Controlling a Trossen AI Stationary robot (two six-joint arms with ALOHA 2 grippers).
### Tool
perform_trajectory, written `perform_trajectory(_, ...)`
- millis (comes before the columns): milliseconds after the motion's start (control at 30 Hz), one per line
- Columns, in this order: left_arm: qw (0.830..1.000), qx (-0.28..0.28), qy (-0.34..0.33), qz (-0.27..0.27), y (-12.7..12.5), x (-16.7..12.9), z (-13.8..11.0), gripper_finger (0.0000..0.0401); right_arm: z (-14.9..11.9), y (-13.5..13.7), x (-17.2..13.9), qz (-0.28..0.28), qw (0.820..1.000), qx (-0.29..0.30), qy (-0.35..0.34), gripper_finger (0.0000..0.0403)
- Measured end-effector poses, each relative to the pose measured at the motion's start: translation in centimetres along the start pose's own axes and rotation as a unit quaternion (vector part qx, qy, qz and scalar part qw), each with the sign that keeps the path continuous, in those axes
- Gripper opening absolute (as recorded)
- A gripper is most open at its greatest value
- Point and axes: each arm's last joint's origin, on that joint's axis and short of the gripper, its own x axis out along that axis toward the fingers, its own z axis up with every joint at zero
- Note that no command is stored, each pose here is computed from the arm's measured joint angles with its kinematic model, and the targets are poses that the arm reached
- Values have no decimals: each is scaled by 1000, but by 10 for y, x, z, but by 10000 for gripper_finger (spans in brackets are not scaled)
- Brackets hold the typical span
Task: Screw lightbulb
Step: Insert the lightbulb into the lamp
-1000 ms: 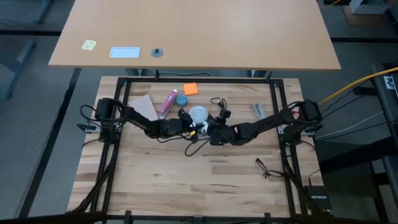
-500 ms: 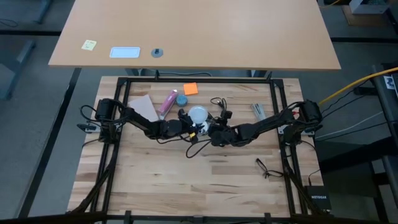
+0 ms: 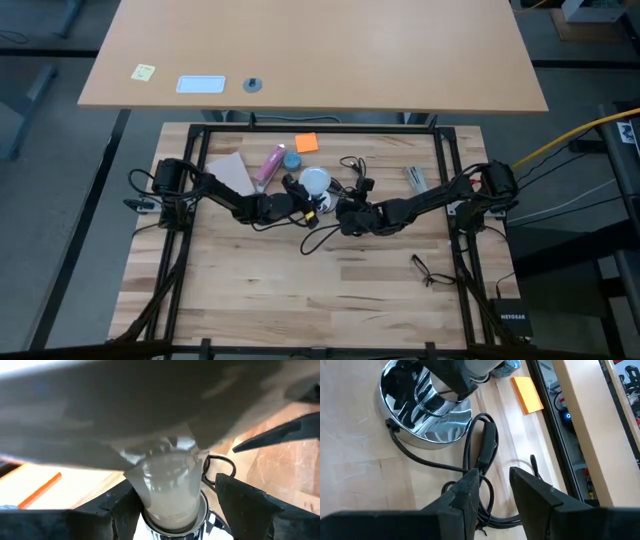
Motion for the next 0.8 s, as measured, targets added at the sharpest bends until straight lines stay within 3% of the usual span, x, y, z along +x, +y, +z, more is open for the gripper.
perform_trajectory(200, 998, 68, 4, 10, -1, -1, -1, 237, 0, 0, 0, -4, 1000, -3, 0, 121)
perform_trajectory(400, 989, 129, 18, 64, 3, -2, -4, 237, 0, 0, 0, -5, 1000, -3, 0, 121)
perform_trajectory(567, 989, 118, 11, 84, 4, -2, -3, 237, 0, 0, 0, -5, 1000, -4, 0, 121)
perform_trajectory(800, 996, 56, -17, 62, -10, -10, 1, 237, 0, -1, 0, -9, 1000, -7, 0, 121)
